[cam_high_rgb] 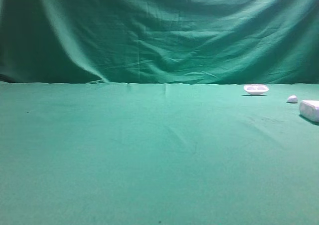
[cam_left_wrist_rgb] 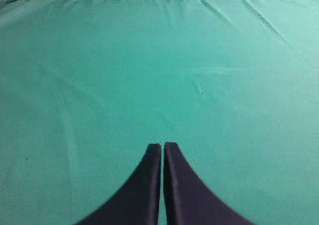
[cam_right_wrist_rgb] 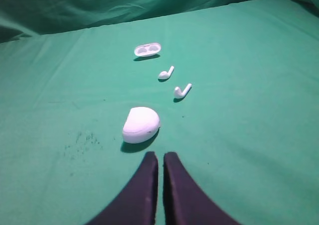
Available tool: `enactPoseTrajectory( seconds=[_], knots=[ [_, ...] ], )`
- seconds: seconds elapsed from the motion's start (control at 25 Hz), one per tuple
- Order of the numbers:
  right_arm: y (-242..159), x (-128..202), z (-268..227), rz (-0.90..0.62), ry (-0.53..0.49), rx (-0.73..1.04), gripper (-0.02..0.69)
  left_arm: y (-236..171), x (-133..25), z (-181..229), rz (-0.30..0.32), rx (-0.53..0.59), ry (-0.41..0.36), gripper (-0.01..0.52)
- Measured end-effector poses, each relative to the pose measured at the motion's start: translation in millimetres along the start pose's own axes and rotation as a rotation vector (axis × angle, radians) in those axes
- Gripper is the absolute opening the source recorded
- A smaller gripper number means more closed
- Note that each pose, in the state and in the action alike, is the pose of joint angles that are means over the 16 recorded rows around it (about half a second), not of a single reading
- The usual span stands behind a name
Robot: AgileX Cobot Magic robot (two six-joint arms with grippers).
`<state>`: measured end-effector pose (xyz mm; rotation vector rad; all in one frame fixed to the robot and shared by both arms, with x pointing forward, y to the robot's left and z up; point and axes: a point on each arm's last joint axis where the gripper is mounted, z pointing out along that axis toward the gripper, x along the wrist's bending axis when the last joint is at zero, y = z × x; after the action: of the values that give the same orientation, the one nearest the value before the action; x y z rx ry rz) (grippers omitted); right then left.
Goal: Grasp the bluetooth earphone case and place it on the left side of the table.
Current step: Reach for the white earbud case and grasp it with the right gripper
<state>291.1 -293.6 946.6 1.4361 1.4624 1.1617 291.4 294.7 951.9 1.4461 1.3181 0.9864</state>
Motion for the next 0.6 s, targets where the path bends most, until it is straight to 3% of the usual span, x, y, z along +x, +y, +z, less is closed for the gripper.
enactPoseTrajectory(
  seconds=[0.6],
  knots=[
    [1.4, 0.1, 0.0, 0.0, 0.001, -0.016, 0.0, 0.0, 0.0, 0.0, 0.0, 0.0, 0.0, 0.0]
  ],
)
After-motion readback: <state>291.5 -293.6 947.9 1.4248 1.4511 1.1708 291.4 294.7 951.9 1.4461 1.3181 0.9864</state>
